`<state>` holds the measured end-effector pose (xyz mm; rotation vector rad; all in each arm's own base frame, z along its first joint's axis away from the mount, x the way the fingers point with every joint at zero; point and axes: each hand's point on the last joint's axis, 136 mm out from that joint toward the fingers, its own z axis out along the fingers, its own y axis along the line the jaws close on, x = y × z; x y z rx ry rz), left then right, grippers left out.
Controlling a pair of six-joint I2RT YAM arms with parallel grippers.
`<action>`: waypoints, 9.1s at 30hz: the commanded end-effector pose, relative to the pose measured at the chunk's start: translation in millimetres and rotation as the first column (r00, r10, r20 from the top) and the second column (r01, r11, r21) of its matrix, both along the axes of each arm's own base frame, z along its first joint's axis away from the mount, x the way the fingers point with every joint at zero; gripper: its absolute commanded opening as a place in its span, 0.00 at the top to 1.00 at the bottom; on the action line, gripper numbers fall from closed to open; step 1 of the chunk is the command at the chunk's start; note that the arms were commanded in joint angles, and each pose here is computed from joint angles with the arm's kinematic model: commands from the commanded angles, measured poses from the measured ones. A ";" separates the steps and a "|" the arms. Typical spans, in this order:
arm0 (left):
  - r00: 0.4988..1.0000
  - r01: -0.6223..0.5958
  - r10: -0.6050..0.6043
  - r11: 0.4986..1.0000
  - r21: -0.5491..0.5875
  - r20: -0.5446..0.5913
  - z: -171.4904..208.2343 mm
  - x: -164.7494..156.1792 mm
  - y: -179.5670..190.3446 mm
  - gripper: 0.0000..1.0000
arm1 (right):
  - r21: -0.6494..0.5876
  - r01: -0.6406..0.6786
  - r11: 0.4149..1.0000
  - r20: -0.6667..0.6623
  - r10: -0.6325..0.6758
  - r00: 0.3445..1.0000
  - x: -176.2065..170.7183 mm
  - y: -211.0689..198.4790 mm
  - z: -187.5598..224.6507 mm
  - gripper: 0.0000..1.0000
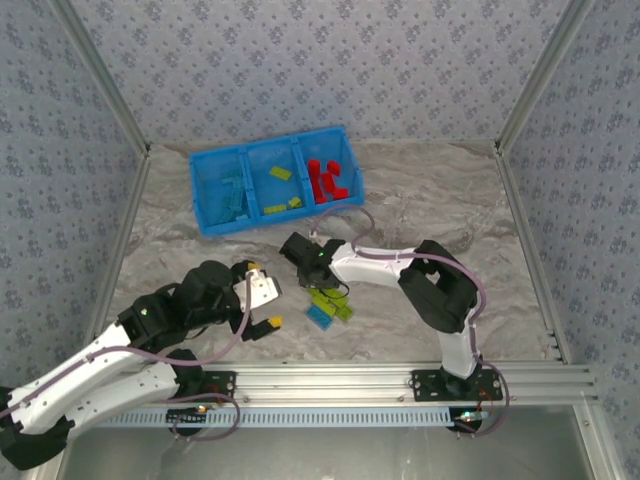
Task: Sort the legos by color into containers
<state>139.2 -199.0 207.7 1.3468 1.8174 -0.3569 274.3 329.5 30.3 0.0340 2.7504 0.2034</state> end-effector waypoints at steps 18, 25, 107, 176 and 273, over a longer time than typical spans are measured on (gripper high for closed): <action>0.996 -0.080 0.083 0.993 -0.084 0.039 9.7 22.8 9.2 0.01 | 0.019 0.039 0.999 0.504 -0.043 0.862 178.4 -77.6 156.6 0.78; 0.995 -0.091 0.094 0.994 -0.066 0.042 2.3 26.3 10.4 0.01 | 0.002 0.024 1.000 0.476 -0.022 0.879 263.5 -54.8 138.4 0.69; 0.259 -0.960 0.857 0.178 -0.216 -0.446 11.3 246.0 -21.6 1.00 | 0.382 -0.239 0.893 0.251 0.149 0.957 -70.6 -134.1 137.7 0.03; 0.945 -0.006 0.005 1.000 0.002 0.326 48.2 11.3 10.5 0.07 | 0.047 -0.487 0.872 0.616 0.359 0.701 -3.6 -31.0 179.3 0.81; 0.496 -0.622 0.715 0.689 0.372 -0.493 -160.4 35.0 -107.1 0.12 | 0.320 -0.253 0.913 0.235 0.182 0.955 -111.5 -162.2 129.9 0.06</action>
